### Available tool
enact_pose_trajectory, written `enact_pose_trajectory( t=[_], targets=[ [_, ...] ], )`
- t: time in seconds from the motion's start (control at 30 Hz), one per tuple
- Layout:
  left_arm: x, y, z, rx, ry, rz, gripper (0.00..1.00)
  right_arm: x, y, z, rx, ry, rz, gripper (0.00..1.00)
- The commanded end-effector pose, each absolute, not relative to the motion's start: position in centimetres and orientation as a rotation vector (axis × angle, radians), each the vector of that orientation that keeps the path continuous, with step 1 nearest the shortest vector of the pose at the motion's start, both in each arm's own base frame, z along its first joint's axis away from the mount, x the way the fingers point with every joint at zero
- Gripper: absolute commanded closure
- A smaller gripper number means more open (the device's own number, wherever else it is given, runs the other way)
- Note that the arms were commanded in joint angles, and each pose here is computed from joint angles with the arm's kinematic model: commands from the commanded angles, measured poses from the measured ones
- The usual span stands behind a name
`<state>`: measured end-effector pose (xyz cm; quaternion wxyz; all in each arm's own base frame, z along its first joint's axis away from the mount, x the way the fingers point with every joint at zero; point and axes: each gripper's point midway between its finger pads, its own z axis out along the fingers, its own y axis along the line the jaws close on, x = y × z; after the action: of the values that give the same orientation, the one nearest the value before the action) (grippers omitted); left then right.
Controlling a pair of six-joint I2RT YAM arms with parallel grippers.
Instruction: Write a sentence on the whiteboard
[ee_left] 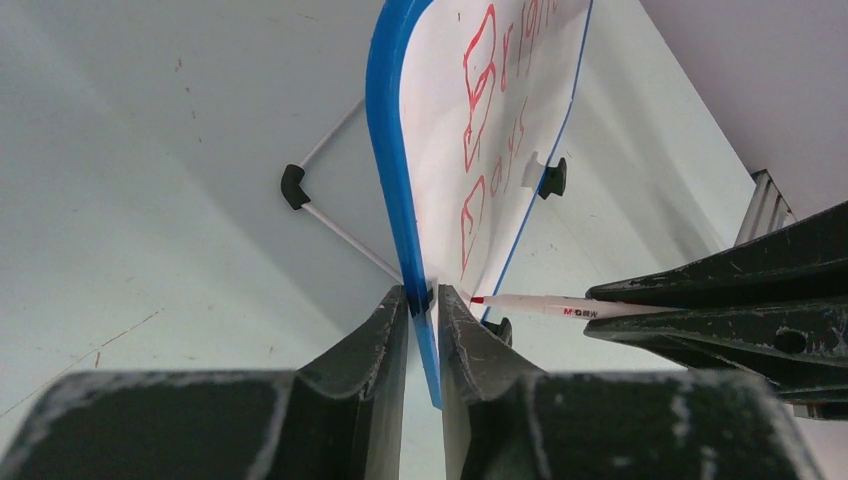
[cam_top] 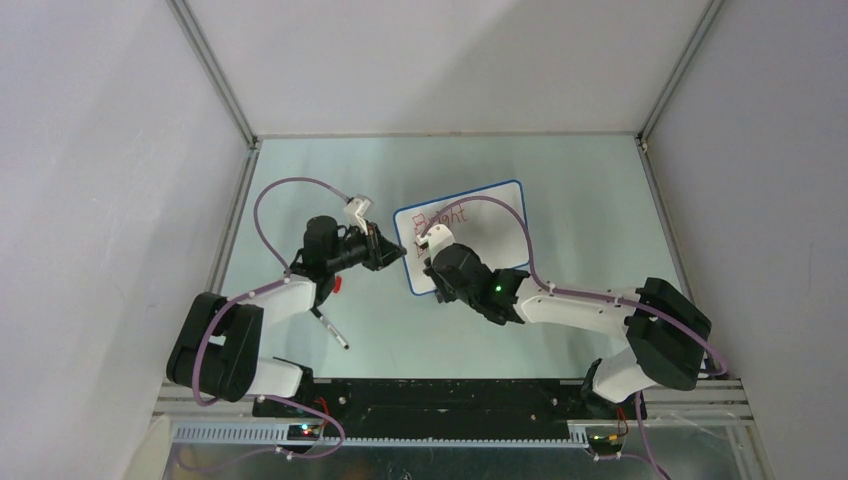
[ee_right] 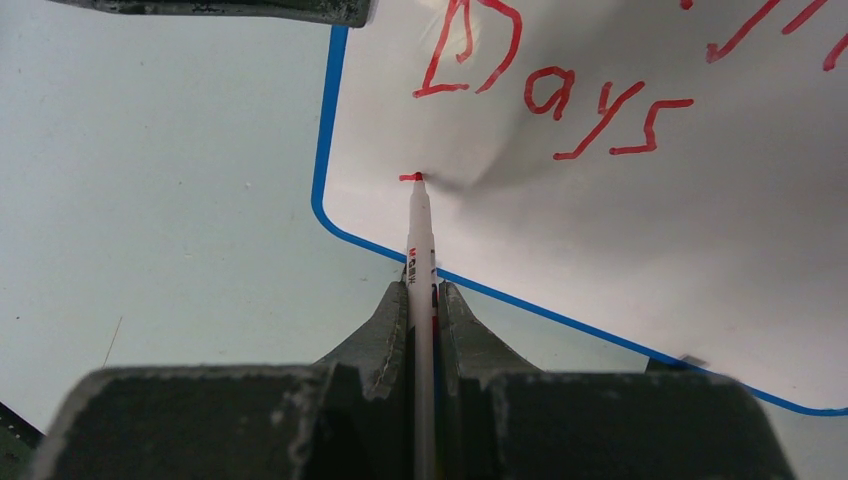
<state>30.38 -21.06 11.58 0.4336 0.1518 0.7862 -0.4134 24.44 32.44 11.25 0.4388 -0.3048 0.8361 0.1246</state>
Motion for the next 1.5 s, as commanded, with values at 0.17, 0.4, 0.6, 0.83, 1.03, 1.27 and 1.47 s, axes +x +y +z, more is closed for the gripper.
enact_pose_trajectory(
  t=[0.17,0.4,0.6,0.83,1.03,1.27,1.47],
  targets=[
    [31.3,-21.9,14.2,0.446,1.867,-1.012,0.78,25.9,33.0,13.3,-0.698,2.047,0.327,1.00],
    [31.3,-21.9,14.3,0.448,1.864,-1.012,0.80,25.8,33.2,14.1,-0.698,2.036,0.347,1.00],
    [31.3,-21.9,14.3,0.446,1.865,-1.010,0.87,25.9,33.2,15.7,-0.685,2.012,0.363,1.00],
    [31.3,-21.9,14.3,0.445,1.867,-1.009,0.87,26.0,33.2,16.0,-0.687,2.008,0.357,1.00],
    [31.3,-21.9,14.2,0.445,1.868,-1.009,0.86,26.4,33.2,16.1,-0.681,2.010,0.348,1.00],
    [31.3,-21.9,14.2,0.444,1.868,-1.008,0.86,26.7,33.1,15.9,-0.673,2.019,0.341,1.00],
    [31.3,-21.9,14.2,0.446,1.868,-1.007,0.85,26.8,33.0,15.2,-0.674,2.034,0.329,1.00]
  ],
)
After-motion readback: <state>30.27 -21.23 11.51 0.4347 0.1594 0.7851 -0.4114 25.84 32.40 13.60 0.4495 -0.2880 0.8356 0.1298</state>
